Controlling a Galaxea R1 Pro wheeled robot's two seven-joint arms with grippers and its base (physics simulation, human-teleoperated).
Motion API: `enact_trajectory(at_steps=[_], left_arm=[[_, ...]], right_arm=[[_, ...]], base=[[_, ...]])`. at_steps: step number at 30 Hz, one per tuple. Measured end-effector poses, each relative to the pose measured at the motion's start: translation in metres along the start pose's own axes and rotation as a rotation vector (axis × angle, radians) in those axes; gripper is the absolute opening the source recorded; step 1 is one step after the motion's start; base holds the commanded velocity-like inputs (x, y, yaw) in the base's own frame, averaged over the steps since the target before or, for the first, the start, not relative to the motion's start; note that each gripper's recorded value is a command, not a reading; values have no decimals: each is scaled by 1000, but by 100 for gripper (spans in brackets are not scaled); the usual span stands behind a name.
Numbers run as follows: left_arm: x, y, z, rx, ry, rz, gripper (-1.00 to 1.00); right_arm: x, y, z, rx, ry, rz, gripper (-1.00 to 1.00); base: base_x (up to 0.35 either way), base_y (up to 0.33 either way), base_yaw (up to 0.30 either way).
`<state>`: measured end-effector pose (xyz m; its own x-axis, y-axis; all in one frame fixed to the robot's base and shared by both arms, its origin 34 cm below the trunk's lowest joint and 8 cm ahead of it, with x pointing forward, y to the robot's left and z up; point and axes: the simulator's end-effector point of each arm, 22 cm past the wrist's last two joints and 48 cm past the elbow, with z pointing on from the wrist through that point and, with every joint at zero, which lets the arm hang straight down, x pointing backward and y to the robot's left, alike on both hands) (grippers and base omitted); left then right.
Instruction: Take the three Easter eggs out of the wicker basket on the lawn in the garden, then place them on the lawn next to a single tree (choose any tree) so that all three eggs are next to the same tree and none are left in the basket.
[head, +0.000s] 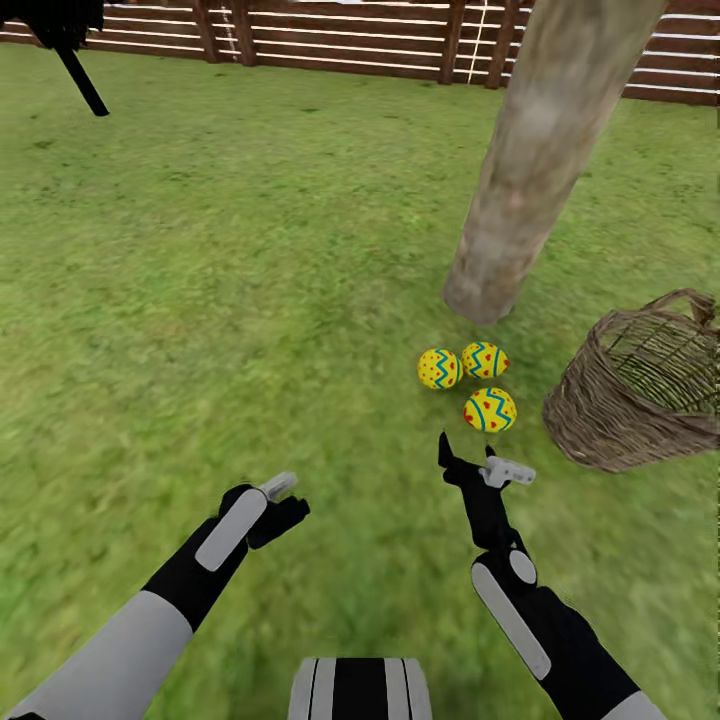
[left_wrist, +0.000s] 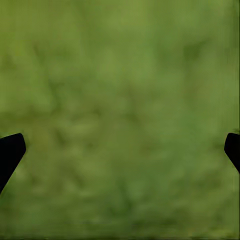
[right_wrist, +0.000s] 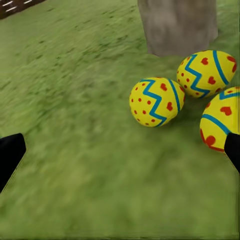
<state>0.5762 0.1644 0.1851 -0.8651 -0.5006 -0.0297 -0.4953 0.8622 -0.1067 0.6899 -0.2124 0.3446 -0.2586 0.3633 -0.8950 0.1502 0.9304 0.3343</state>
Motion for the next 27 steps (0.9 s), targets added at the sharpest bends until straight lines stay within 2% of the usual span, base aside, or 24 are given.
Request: enact_trajectory(at_steps=[5,10,14,16,20,22,23,24,27], left_arm=[[-6,7,-9,-25,-39,27,100],[-1,16,-15,-43,-53,42,100],[-1,26,-18,-71,-74,63,100],[6,39,-14,-109,-63,71,100],[9,49,-11,-127,-62,64,100],[6,49,-12,-119,-82,44,100],[4,53,-9,-126,-105,19,100],[3,56,-8,-137,-125,12,100],[2,57,-8,-158,-190,40,100]], right_arm=[[-21,6,-3,-7,-49,10,100],[-36,13,-5,-26,-73,5,100],[-41,27,-10,-59,-76,-2,100],[-38,40,-15,-91,-65,-10,100],[-43,52,-19,-119,-63,-21,100],[-47,55,-21,-125,-71,-22,100],[-50,56,-22,-127,-78,-22,100],[-54,57,-22,-128,-86,-21,100],[-62,59,-24,-131,-104,-19,100]], base=[[-343,0,0],[-280,0,0],[-149,0,0],[-54,0,0],[-20,0,0],[-6,0,0],[-3,0,0],[-1,0,0],[0,0,0]])
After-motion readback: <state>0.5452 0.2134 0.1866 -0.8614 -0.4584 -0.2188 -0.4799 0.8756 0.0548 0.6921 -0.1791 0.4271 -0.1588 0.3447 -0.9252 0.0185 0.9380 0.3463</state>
